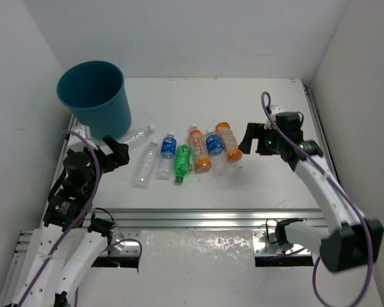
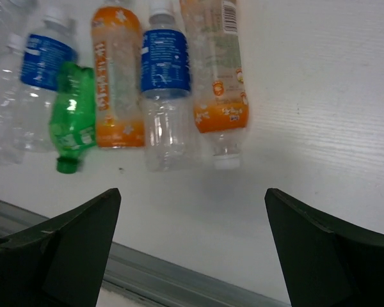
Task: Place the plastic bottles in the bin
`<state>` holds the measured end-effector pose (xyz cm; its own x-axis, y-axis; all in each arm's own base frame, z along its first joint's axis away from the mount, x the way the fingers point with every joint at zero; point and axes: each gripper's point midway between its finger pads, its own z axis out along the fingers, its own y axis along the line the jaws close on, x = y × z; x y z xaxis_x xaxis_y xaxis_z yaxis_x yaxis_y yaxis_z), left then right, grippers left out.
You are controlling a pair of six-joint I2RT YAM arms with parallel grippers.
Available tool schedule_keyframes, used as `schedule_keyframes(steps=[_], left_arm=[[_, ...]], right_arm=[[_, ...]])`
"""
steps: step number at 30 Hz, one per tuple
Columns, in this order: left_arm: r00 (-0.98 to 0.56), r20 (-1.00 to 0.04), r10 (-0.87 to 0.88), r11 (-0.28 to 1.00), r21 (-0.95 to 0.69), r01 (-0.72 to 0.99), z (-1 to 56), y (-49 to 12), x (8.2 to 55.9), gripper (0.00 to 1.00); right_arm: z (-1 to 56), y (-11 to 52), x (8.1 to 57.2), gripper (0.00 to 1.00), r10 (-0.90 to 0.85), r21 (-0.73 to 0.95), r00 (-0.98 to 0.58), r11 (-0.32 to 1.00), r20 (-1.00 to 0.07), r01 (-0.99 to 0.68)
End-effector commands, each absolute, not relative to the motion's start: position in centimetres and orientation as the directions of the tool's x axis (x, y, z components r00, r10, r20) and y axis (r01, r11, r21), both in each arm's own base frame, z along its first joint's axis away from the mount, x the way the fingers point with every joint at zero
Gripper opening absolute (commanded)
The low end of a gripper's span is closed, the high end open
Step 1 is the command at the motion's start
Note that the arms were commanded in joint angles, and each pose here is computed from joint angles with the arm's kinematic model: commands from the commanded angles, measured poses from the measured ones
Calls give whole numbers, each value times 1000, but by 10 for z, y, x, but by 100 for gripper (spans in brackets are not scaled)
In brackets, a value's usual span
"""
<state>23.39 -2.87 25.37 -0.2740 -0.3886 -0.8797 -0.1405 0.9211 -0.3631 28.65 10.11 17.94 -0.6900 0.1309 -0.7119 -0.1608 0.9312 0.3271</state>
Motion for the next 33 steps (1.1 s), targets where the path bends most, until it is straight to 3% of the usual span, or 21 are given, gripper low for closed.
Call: schedule_keyframes(steps=[1, 4, 10, 16, 20, 23, 24, 26, 27, 31, 33], left_arm=[[-244, -887, -391, 920, -372, -124, 262, -30, 241, 100], [-258, -885, -388, 922, -368, -121, 259, -33, 242, 100], [-273, -882, -383, 924, -365, -116, 257, -35, 243, 100], [-280, -882, -380, 925, -362, -114, 255, -37, 244, 100], [-283, -881, -379, 925, -362, -113, 255, -37, 244, 100], [-279, -883, -378, 926, -365, -101, 256, -39, 243, 100], [-277, -883, -379, 925, -366, -99, 257, -39, 243, 100], [-276, -884, -378, 926, -366, -95, 258, -39, 243, 100], [-277, -885, -374, 927, -364, -89, 259, -40, 243, 100], [-332, -876, -350, 925, -379, 25, 266, -63, 245, 100], [-352, -864, -359, 874, -444, 199, 284, -98, 252, 100]], right_arm=[[173, 107, 337, 93, 36, 255, -690, 942, -723, -218], [137, 111, 360, 86, -36, 199, -765, 957, -642, -212], [89, 126, 389, 86, -118, 134, -809, 962, -575, -236], [37, 124, 390, 83, -144, 109, -867, 969, -477, -221], [25, 104, 393, 81, -131, 27, -867, 986, -480, -164], [21, 100, 394, 67, -140, 16, -864, 986, -484, -169], [20, 99, 395, 51, -139, 16, -866, 986, -481, -168], [21, 96, 396, 38, -139, 17, -864, 986, -485, -168], [23, 96, 394, 27, -140, 16, -862, 985, -487, -169], [68, 95, 391, 21, -97, 29, -808, 990, -581, -140], [114, 99, 383, 20, -61, 52, -749, 990, -660, -127]])
